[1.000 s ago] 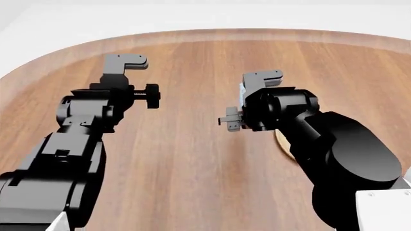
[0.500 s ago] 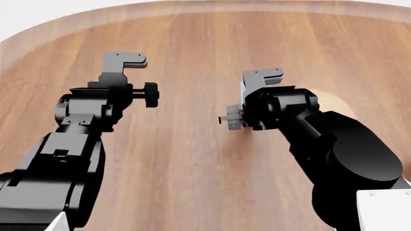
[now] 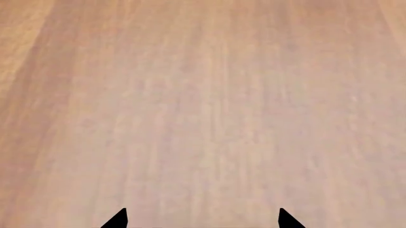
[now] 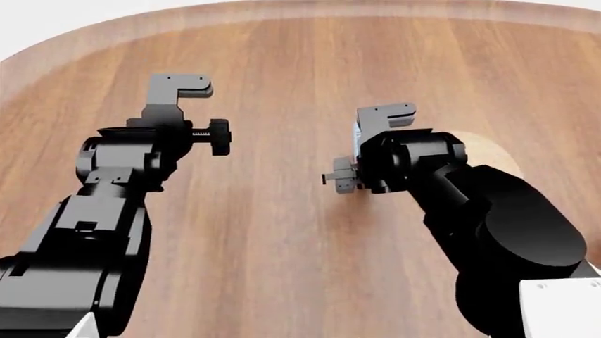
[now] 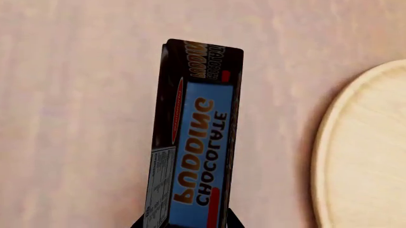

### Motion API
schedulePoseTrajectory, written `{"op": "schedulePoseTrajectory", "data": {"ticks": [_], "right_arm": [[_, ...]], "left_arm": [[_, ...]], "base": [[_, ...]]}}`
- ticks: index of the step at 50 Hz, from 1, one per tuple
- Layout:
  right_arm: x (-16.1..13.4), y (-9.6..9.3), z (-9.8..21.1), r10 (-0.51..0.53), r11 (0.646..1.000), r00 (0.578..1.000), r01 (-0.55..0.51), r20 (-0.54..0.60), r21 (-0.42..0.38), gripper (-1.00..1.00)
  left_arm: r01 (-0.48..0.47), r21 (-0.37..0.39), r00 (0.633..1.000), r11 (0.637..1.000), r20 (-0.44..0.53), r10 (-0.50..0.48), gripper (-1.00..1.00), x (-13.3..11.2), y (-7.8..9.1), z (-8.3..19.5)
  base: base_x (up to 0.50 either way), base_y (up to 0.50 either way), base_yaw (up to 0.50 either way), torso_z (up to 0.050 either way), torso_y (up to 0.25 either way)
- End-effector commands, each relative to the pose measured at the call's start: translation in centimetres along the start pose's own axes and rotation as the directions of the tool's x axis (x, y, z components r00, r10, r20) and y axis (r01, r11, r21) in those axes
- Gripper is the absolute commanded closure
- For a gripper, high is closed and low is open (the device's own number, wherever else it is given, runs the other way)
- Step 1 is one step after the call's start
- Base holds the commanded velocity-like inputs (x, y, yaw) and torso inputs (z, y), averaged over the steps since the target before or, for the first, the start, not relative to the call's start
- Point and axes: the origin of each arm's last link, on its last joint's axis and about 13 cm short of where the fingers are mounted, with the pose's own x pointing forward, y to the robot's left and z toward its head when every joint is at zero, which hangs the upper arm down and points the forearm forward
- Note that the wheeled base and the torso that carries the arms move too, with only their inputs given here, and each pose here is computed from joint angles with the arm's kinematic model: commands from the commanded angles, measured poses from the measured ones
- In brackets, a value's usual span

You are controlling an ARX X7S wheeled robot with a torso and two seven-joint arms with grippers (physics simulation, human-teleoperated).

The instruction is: Put the chocolate pudding to the left of the plate.

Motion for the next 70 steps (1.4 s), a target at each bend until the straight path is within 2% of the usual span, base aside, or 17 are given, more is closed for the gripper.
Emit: {"op": "schedulePoseTrajectory", "data": {"ticks": [1,27,28,48,57,70], "right_arm": [[0.4,-0.1,-0.7,-0.003,1.000,1.000,0.002,-0.020,-0.020,1.00],[0.6,0.0,-1.1,-0.005,1.000,0.999,0.004,-0.038,-0.028,1.00],[0.6,0.0,-1.1,-0.007,1.000,0.999,0.005,-0.038,-0.027,-1.00],[0.3,-0.1,-0.5,-0.029,0.999,0.999,0.029,-0.015,-0.016,-1.00],[0.0,-0.1,0.2,-0.046,0.999,0.999,0.046,0.011,0.013,-1.00],[-0.5,0.0,1.2,-0.033,0.998,0.998,0.031,0.047,0.052,-1.00]], "left_arm": [[-0.001,-0.003,1.000,1.000,0.000,0.001,-1.00,0.0,0.2,0.0],[-0.005,-0.007,1.000,1.000,-0.003,0.005,-1.00,0.0,0.4,-0.1],[-0.005,-0.007,1.000,1.000,-0.003,0.005,-1.00,0.0,0.4,-0.1],[0.005,-0.007,1.000,1.000,0.008,-0.005,-1.00,-0.2,0.3,0.0],[0.012,-0.014,1.000,1.000,0.019,-0.012,-1.00,-0.7,0.4,0.3],[0.031,-0.020,0.998,0.999,0.056,-0.030,-1.00,-2.8,0.6,0.2]], "base": [[0.00,0.00,0.00,0.000,0.000],[0.00,0.00,0.00,0.000,0.000],[0.00,0.00,0.00,0.000,0.000],[0.00,0.00,0.00,0.000,0.000],[0.00,0.00,0.00,-0.001,0.250],[0.00,0.00,0.00,-0.002,0.250]]}}
